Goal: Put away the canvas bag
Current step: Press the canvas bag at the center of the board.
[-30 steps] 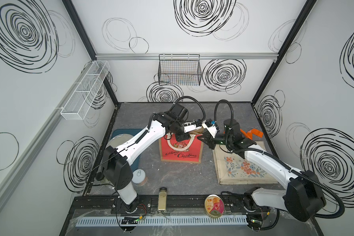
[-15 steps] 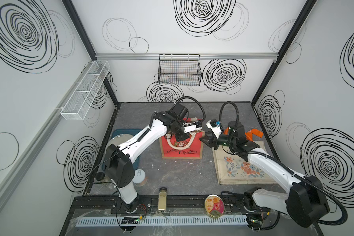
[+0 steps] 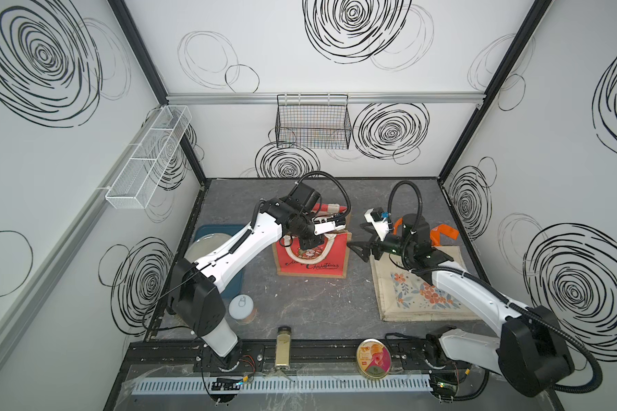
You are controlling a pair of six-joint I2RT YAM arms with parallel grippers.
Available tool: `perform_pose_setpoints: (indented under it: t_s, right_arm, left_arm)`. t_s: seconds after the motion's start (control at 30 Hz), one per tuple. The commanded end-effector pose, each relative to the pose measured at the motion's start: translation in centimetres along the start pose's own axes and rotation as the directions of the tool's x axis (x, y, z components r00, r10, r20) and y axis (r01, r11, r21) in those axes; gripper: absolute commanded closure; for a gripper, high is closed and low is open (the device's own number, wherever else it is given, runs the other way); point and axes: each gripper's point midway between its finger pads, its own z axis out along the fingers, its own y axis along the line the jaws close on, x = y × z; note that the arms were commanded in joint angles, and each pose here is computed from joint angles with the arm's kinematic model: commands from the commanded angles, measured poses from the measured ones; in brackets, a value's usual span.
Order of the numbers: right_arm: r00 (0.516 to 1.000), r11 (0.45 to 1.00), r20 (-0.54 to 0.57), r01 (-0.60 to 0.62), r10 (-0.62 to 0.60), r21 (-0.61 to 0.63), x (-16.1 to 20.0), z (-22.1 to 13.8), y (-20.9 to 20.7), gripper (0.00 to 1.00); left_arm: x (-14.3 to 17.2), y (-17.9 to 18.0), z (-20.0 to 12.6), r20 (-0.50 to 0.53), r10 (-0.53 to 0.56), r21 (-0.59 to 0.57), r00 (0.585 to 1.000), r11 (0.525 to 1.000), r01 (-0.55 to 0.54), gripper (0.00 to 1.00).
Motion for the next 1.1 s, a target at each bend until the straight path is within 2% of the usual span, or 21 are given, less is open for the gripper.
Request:
perform_pose_setpoints:
  t_s: [0.0,0.13,0.2,0.27,0.33,0.47,0.63,0.8,0.93,1.0,1.07]
  right_arm:
    - [0.989,0.993,0.084,0.117,-0.120,0.033,-2.5,0.3,-1.5,0.00]
    - [0.974,0.979,0.102,0.205,-0.204,-0.004,-2.8,1.3,-1.9,0.00]
    - [0.978,0.981,0.088,0.190,-0.188,-0.022,-2.8,1.7,-2.3,0.00]
    - [0.977,0.978,0.109,0.193,-0.185,-0.073,-2.7,2.1,-2.2,0.00]
    - [0.962,0.956,0.148,0.251,-0.229,-0.153,-2.8,2.7,-1.4,0.00]
    - [0.977,0.950,0.139,0.194,-0.164,-0.246,-3.1,4.7,-1.0,0.00]
    - [0.966,0.939,0.163,0.239,-0.203,-0.249,-2.9,5.7,-1.4,0.00]
    - [0.969,0.926,0.161,0.230,-0.188,-0.300,-3.3,6.6,-1.0,0.06]
    - [0.948,0.901,0.176,0.310,-0.266,-0.303,-2.7,7.8,0.8,0.10]
    - [0.949,0.896,0.170,0.307,-0.265,-0.321,-2.6,8.0,1.1,0.17]
    - [0.952,0.895,0.170,0.297,-0.253,-0.332,-2.6,8.2,1.1,0.27]
  left_arm:
    - [-0.3,0.0,-0.7,0.023,0.023,-0.001,0.999,1.000,-0.023,0.90]
    - [0.0,-0.2,-0.3,0.014,0.023,0.010,1.000,1.000,-0.023,0.90]
    - [0.1,-0.2,-0.2,0.009,0.021,0.010,1.000,1.000,-0.021,0.90]
    - [0.1,-0.2,0.0,0.007,0.022,0.011,1.000,1.000,-0.022,0.90]
    - [0.0,0.0,0.2,0.009,0.024,0.007,1.000,1.000,-0.024,0.89]
    - [-0.5,0.7,0.7,0.006,0.028,-0.016,1.000,1.000,-0.027,0.86]
    - [-0.1,1.9,0.8,-0.008,0.014,-0.048,1.000,0.999,-0.014,0.84]
    - [0.4,3.5,0.9,-0.006,-0.042,-0.089,0.999,0.995,0.042,0.79]
    - [0.1,4.5,0.5,0.016,-0.077,-0.122,0.997,0.989,0.078,0.75]
    - [0.2,5.0,0.0,0.021,-0.096,-0.138,0.995,0.986,0.098,0.72]
    - [0.2,5.2,-0.7,0.027,-0.118,-0.139,0.993,0.983,0.121,0.64]
